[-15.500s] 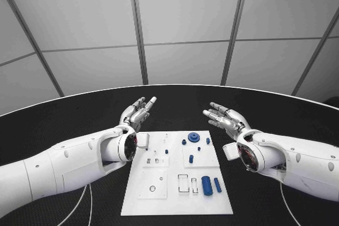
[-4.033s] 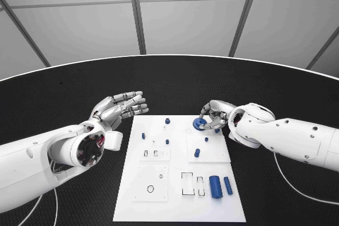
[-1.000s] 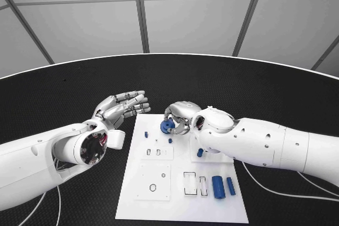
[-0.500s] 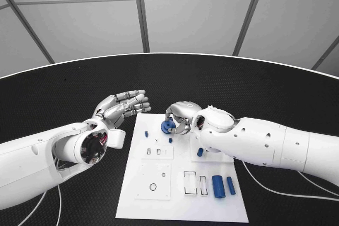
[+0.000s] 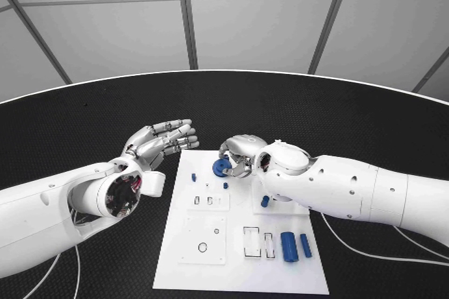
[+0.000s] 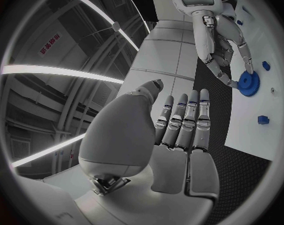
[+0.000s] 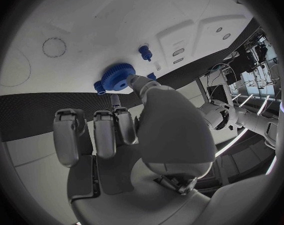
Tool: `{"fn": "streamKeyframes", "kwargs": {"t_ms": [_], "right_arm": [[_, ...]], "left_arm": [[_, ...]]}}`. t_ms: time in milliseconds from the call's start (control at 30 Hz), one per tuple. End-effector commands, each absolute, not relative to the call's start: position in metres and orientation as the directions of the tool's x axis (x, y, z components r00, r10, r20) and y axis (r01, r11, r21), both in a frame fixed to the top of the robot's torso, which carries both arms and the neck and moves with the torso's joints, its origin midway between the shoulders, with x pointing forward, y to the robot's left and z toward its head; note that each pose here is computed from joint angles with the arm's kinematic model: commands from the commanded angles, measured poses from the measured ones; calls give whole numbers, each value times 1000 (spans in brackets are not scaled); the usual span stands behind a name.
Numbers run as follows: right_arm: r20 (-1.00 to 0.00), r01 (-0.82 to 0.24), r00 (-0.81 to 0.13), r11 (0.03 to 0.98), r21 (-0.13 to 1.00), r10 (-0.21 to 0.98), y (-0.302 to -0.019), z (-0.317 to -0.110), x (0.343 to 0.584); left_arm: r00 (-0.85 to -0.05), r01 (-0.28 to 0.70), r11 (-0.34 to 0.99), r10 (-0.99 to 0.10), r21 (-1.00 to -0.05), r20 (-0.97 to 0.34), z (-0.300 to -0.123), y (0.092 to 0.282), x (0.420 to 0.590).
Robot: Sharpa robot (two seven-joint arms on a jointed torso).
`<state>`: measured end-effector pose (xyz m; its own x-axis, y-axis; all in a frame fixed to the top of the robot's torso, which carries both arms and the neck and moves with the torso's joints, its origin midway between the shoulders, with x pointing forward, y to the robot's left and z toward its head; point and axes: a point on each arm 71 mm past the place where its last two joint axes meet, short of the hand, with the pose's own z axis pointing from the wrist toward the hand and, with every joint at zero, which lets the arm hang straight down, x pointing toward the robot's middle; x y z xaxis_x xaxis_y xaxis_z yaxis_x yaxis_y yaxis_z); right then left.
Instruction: Assemble the parts on the task board
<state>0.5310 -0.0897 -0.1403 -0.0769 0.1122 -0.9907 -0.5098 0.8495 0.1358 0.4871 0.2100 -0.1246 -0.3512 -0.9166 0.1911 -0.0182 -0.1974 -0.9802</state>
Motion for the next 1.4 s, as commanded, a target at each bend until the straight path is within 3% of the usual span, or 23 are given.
{"fn": "streamKeyframes", "kwargs": {"t_ms": [33,1033,1400], "right_arm": [[-991,-511,-83,849,134,106,-90,-141,531],[-991,-481,-119,869,115,66,-104,-145,533],[-981,-503,-30,845,181,192,-128,-132,518]], "left_arm": [[-351,-18,-197,-917,-980,191,-125,210,487],[-345,-18,-195,-919,-981,189,-125,212,487],[-343,-18,-195,-920,-981,189,-125,213,489]]}}
